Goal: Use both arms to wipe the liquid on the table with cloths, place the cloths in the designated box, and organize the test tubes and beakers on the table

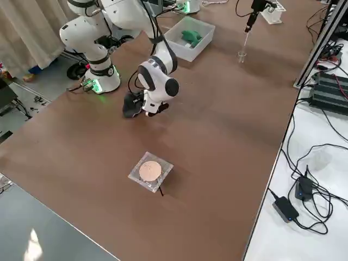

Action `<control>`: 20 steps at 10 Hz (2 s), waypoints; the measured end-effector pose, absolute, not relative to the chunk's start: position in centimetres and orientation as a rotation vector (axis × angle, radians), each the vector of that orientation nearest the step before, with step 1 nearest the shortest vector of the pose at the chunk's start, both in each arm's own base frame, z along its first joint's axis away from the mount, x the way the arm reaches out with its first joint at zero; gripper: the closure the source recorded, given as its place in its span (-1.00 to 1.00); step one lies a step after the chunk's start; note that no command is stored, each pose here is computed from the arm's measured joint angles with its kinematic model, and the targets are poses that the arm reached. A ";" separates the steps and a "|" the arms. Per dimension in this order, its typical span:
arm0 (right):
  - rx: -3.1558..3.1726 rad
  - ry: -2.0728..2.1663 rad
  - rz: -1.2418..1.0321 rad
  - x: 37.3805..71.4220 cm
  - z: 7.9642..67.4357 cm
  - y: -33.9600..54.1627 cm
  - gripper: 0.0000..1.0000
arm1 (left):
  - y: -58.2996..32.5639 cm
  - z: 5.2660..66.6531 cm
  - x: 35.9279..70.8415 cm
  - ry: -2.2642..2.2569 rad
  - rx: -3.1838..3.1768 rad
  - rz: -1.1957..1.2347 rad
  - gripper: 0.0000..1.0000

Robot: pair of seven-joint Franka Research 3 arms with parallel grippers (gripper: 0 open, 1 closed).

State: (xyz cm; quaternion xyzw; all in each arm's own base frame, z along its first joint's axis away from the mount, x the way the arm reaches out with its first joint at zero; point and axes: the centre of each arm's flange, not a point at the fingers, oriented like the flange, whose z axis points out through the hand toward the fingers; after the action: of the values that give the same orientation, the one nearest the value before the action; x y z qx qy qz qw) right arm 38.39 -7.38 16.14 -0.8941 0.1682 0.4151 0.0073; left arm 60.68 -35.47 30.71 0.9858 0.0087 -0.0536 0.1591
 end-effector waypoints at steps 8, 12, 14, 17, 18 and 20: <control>-2.838 0.354 1.101 41.6 16.3 5.4 0.79 | -36.8 30.8 61.6 0.045 2.773 -0.053 0.14; -2.769 0.331 1.035 42.9 17.7 12.9 0.79 | -37.8 30.7 60.8 0.069 2.768 -0.077 0.26; -2.753 0.413 1.073 42.9 16.1 9.7 0.79 | -37.8 30.2 60.4 0.066 2.773 -0.092 0.26; -2.775 0.519 1.148 42.5 14.4 -0.4 0.78 | -38.0 30.1 60.1 0.060 2.776 -0.106 0.26; -2.784 0.531 1.178 42.1 14.4 -3.2 0.78 | -38.2 29.9 59.8 0.052 2.780 -0.125 0.26; -2.822 0.522 1.218 41.3 14.4 -7.3 0.77 | -38.5 29.7 59.2 0.039 2.786 -0.155 0.26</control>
State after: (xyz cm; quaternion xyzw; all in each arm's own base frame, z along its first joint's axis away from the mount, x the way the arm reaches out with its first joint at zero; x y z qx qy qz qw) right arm 41.34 -7.33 14.44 -0.9051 0.1674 0.3907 0.0121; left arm 59.25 -38.46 29.66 0.9831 0.0138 -0.0547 0.1744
